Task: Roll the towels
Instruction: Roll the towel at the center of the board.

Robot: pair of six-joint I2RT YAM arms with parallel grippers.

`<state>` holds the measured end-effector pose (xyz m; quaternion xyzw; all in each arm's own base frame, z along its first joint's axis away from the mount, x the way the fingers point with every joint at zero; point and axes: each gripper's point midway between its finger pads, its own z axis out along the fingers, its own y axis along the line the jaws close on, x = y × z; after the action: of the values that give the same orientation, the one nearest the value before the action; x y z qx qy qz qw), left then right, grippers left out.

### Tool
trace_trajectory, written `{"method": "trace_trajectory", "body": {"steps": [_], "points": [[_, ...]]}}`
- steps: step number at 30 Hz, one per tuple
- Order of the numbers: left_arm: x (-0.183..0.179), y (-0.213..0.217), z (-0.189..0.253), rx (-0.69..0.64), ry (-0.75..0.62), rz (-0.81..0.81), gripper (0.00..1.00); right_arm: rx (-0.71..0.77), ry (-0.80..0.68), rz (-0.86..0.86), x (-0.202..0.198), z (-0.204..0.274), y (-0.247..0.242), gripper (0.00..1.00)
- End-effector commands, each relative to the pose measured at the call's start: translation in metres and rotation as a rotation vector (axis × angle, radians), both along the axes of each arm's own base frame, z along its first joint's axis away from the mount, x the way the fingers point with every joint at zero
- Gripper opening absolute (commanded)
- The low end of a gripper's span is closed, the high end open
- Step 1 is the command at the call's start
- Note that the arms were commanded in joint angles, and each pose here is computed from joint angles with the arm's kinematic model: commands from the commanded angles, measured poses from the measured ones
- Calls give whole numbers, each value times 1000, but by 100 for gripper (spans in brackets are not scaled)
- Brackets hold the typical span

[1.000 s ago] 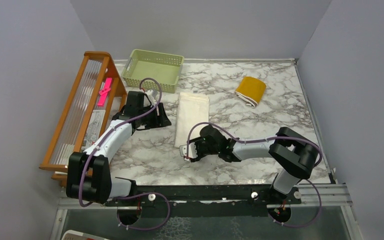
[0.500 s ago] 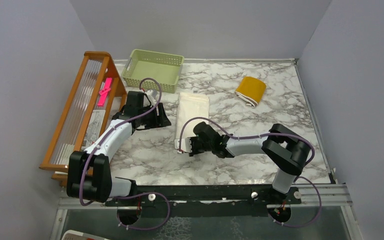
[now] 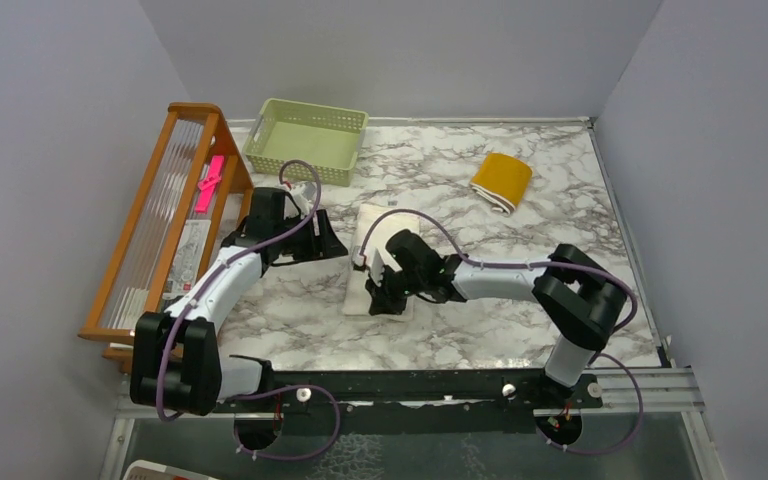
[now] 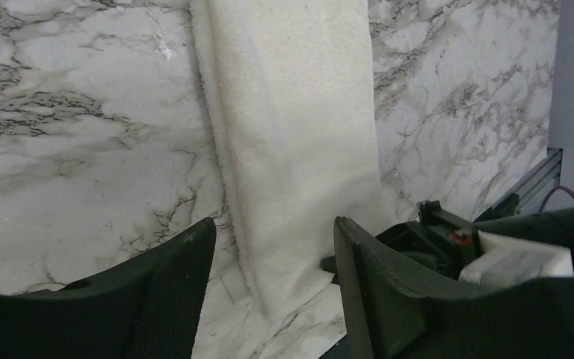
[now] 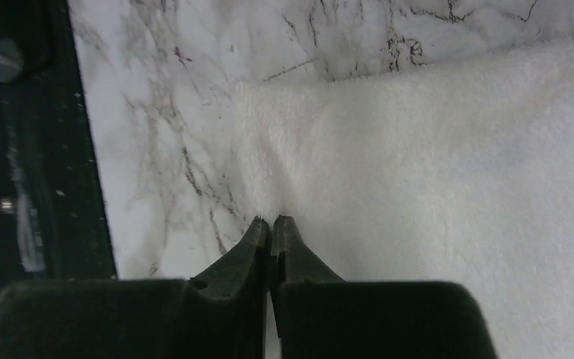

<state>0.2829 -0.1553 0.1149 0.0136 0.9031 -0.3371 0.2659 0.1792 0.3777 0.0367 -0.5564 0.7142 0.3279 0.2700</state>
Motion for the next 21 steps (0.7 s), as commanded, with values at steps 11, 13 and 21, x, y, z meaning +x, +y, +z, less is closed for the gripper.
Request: {"method": "trace_trajectory", "body": {"steps": [11, 13, 21], "points": [[-23, -14, 27, -151, -56, -32, 62, -13, 770, -114, 22, 10, 4, 1], [-25, -17, 30, -181, -54, -27, 62, 11, 809, -108, 23, 11, 6, 1], [-41, -27, 21, -300, 9, 1, 60, -32, 909, -201, 35, -15, -1, 1]]}}
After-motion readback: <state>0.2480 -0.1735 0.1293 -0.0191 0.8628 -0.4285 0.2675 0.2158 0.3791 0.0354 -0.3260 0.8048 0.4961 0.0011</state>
